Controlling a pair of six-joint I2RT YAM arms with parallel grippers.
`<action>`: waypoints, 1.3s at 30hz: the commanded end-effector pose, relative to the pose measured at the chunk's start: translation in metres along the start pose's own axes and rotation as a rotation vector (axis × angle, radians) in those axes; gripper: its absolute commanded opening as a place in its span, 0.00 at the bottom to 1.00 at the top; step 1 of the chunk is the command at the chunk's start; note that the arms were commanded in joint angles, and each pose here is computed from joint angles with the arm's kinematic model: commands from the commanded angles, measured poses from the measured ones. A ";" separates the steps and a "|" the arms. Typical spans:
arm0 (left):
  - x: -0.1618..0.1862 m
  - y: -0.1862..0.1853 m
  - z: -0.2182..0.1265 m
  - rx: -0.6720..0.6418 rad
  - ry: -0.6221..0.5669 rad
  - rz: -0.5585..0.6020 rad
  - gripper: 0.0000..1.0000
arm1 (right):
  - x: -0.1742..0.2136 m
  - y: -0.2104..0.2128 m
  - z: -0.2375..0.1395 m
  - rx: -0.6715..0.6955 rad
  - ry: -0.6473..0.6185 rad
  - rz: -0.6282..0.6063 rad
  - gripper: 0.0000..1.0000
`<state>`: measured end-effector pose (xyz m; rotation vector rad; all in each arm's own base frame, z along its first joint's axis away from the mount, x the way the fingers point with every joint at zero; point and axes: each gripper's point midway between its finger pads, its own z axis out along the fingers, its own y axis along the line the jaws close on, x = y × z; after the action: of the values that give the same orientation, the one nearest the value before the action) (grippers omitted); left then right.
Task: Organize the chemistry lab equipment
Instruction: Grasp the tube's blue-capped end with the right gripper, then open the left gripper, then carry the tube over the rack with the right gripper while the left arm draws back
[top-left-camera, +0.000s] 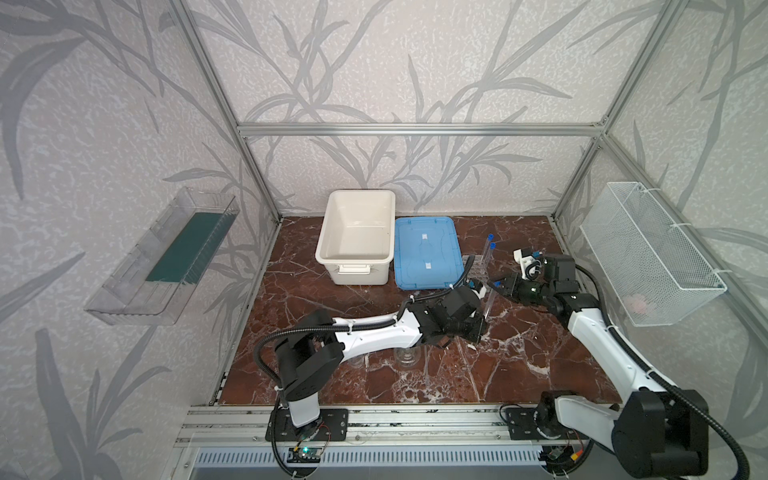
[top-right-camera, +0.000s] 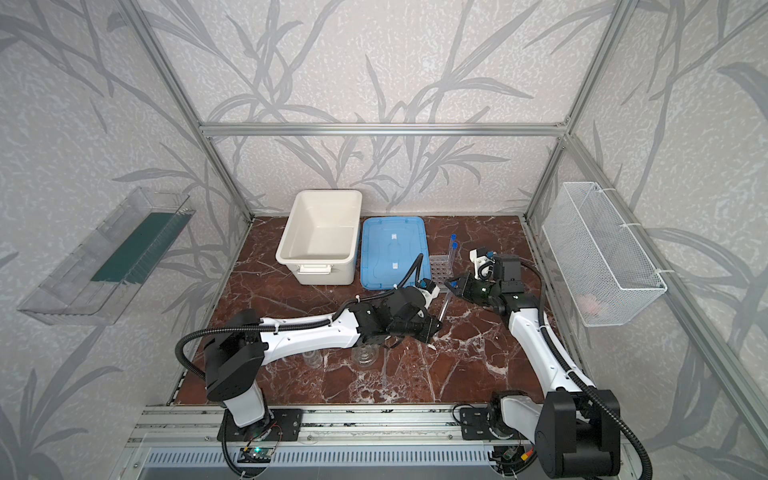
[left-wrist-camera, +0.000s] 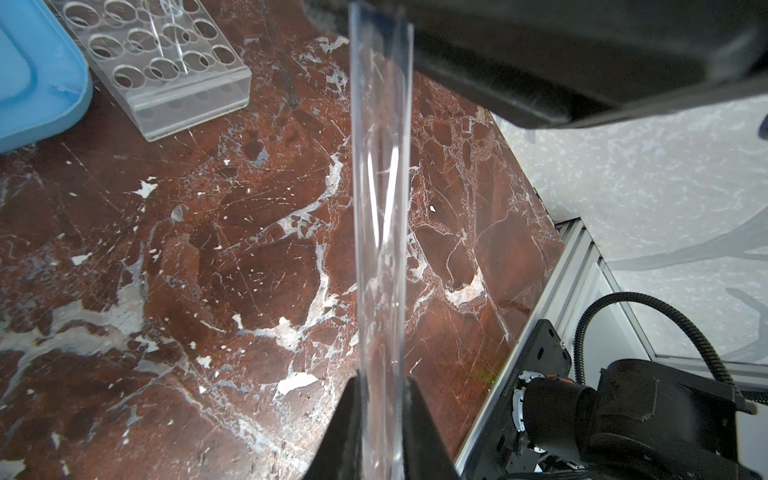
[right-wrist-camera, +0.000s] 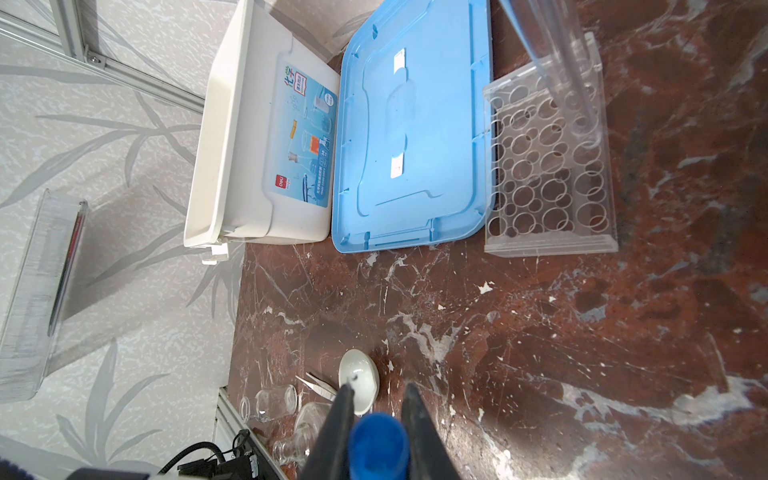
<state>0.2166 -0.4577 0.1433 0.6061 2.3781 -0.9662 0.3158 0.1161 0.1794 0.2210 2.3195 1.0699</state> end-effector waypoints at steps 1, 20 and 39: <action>-0.008 -0.009 -0.004 0.020 -0.024 -0.008 0.19 | 0.004 0.001 -0.001 -0.005 0.001 -0.005 0.18; -0.074 0.015 -0.045 -0.150 -0.218 -0.282 0.99 | -0.061 -0.017 -0.043 0.267 -0.401 -0.211 0.15; -0.100 0.070 -0.014 -0.204 -0.195 -0.225 0.99 | -0.136 0.007 -0.021 0.447 -0.762 -0.561 0.14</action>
<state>0.3239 -0.4160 0.1718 0.1127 2.3740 -0.8336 0.3988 0.0557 0.2147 0.1381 1.8606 0.2051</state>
